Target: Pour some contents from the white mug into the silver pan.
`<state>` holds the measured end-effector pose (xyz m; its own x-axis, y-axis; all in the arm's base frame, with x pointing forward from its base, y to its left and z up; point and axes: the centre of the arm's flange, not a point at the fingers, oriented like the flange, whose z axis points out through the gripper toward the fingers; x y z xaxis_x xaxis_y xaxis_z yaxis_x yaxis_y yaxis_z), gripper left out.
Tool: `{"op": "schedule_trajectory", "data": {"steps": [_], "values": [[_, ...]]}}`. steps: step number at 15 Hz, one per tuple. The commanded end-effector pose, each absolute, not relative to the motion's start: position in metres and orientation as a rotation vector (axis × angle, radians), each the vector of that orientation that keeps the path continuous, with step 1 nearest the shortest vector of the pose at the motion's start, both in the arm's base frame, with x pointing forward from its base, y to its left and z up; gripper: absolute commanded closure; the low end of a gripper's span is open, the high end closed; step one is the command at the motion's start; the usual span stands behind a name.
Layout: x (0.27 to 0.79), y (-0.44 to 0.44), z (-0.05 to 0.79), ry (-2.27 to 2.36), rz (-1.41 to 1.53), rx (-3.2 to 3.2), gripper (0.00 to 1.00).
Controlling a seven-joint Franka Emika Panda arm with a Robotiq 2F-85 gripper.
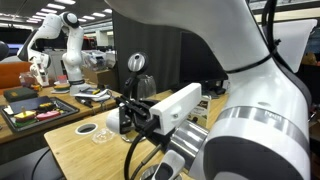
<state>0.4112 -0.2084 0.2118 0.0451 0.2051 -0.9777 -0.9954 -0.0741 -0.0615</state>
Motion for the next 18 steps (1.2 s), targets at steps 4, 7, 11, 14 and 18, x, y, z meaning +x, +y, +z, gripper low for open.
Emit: {"op": "schedule_trajectory", "data": {"steps": [4,7,11,14,18], "values": [[0.4124,-0.2199,0.1982,0.95,1.341,-1.104,0.98],[0.4139,-0.223,0.1979,0.905,1.357,-1.069,0.98],[0.4151,-0.2239,0.1999,0.87,1.38,-1.05,0.98],[0.4159,-0.225,0.1982,0.866,1.385,-1.046,0.98],[0.4163,-0.2243,0.1989,0.846,1.392,-1.038,0.98]]}}
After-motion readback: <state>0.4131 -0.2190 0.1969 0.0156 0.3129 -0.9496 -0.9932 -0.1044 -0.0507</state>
